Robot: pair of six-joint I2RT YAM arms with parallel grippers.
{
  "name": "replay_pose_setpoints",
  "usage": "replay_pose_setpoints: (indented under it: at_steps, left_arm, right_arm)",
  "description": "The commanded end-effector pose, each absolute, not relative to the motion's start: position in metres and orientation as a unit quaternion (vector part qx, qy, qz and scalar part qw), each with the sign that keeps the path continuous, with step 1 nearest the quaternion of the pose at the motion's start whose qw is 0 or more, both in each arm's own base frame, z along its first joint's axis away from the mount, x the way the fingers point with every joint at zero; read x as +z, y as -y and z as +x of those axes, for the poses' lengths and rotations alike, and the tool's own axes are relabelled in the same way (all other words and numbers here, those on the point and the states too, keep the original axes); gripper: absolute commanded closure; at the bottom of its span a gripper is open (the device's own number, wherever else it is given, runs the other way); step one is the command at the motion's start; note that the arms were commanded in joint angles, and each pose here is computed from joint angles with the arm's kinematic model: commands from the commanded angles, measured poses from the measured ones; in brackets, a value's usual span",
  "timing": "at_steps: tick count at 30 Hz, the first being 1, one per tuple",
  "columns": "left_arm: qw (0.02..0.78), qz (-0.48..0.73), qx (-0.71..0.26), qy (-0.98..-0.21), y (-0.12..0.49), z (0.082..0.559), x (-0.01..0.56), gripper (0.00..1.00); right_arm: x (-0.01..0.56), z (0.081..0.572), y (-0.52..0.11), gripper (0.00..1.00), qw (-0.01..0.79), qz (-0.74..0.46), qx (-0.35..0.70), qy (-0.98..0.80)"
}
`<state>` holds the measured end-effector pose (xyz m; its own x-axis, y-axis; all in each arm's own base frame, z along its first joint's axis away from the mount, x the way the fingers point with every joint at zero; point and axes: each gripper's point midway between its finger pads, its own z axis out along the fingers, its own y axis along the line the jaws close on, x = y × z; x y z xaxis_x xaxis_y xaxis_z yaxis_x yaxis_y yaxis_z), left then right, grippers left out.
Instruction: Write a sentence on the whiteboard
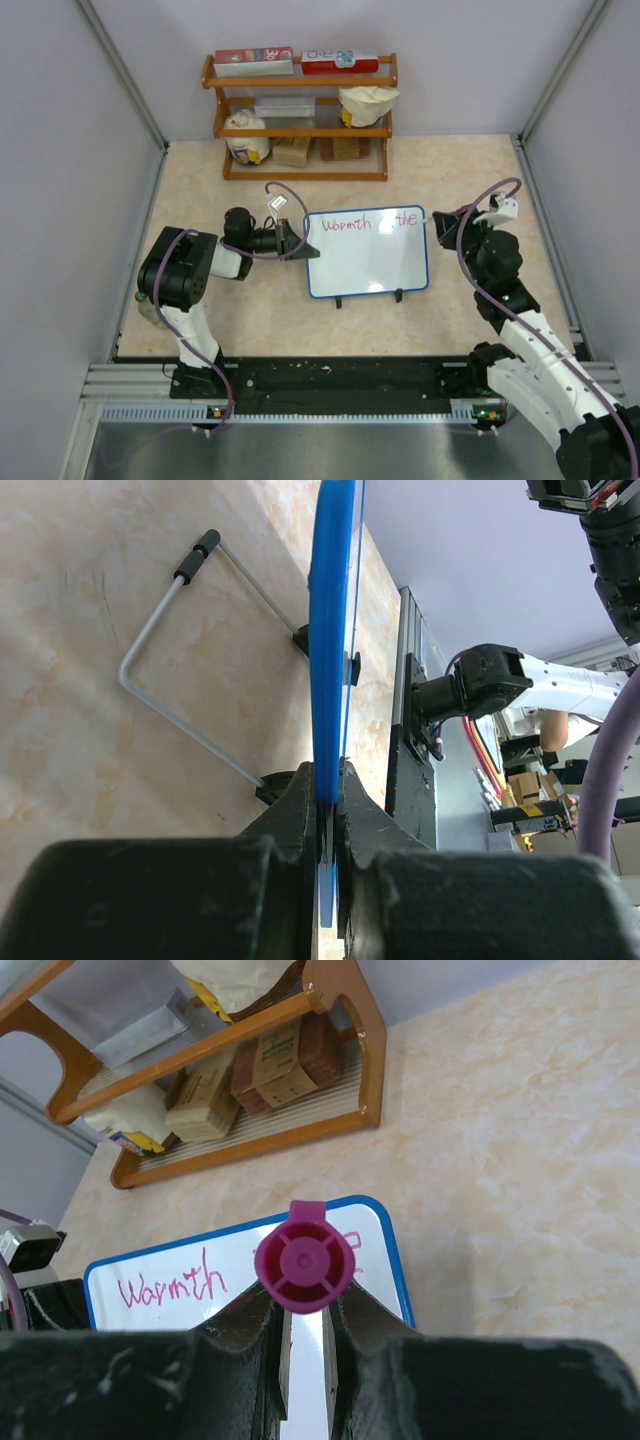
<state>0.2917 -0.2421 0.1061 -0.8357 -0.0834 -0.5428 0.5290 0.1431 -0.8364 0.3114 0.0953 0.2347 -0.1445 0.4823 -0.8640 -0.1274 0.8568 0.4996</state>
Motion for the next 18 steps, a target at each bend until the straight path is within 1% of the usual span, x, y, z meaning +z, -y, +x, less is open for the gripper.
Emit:
replay_pose_setpoints:
  at_steps: [1,18]
  left_arm:
    - [0.251,0.149,-0.632,-0.718,0.243,0.297,0.11,1.0]
    - [0.25,0.148,-0.632,-0.719,0.242,0.298,0.11,1.0]
  right_arm:
    - [0.255,0.31,-0.095,1.0,0.657,0.111,0.244,-0.704]
    - [0.252,0.299,-0.114,1.0,0.644,0.076,0.288,-0.705]
